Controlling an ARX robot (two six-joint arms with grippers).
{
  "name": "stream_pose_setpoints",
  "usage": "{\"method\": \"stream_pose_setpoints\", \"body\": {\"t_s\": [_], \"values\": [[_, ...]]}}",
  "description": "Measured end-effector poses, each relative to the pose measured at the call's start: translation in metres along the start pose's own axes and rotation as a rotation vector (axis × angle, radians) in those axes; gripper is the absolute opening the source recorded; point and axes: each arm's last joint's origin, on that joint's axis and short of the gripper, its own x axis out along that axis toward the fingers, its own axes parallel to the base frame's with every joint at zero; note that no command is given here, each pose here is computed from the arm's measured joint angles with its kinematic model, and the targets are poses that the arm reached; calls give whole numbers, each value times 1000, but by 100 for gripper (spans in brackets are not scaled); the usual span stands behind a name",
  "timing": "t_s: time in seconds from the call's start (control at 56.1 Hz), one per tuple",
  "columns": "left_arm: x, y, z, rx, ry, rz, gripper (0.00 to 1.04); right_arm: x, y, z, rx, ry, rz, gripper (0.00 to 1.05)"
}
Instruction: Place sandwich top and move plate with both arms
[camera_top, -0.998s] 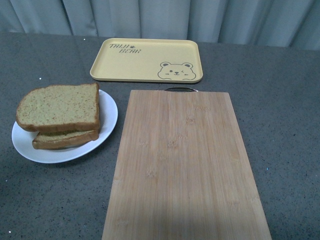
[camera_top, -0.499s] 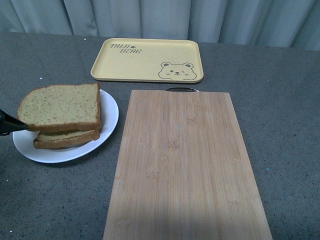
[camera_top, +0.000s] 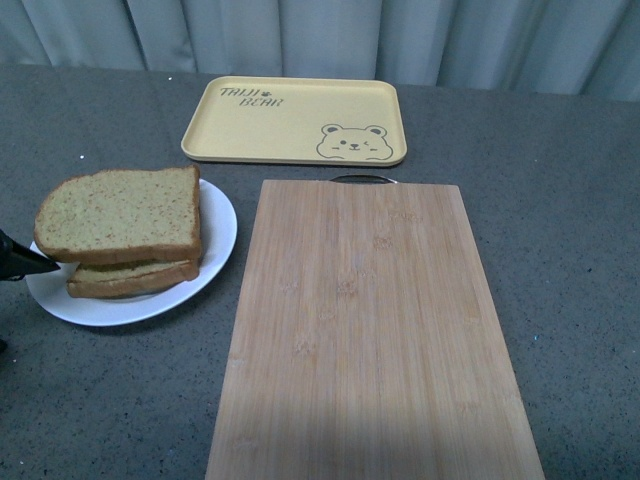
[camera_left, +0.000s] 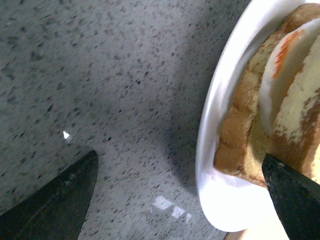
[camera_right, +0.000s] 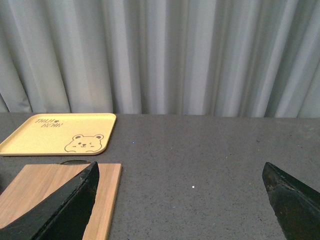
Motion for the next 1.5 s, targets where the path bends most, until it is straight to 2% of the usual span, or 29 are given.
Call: {"method": "stream_pose_setpoints", "body": {"t_s": [0.107,0.374,0.57,0.749,1.052,1.266,1.497], "values": [[6,-3,5,-1,20,1,98,0,0,0,0,0,0,95],[16,2,11,-31,51,27,54,0,0,0,0,0,0,95],[26,5,14,-52,55,-8,25,0,0,0,0,0,0,95],[26,0,21,-55,42,-87,5,0,0,0,0,0,0,95],[19,1,21,-55,10,-151,4,0,0,0,0,0,0,95],[9,2,18,-100,-65,-276,4,0,0,0,0,0,0,95],[0,-10,21,-106,-131,-432,4,0,0,0,0,0,0,95]]}}
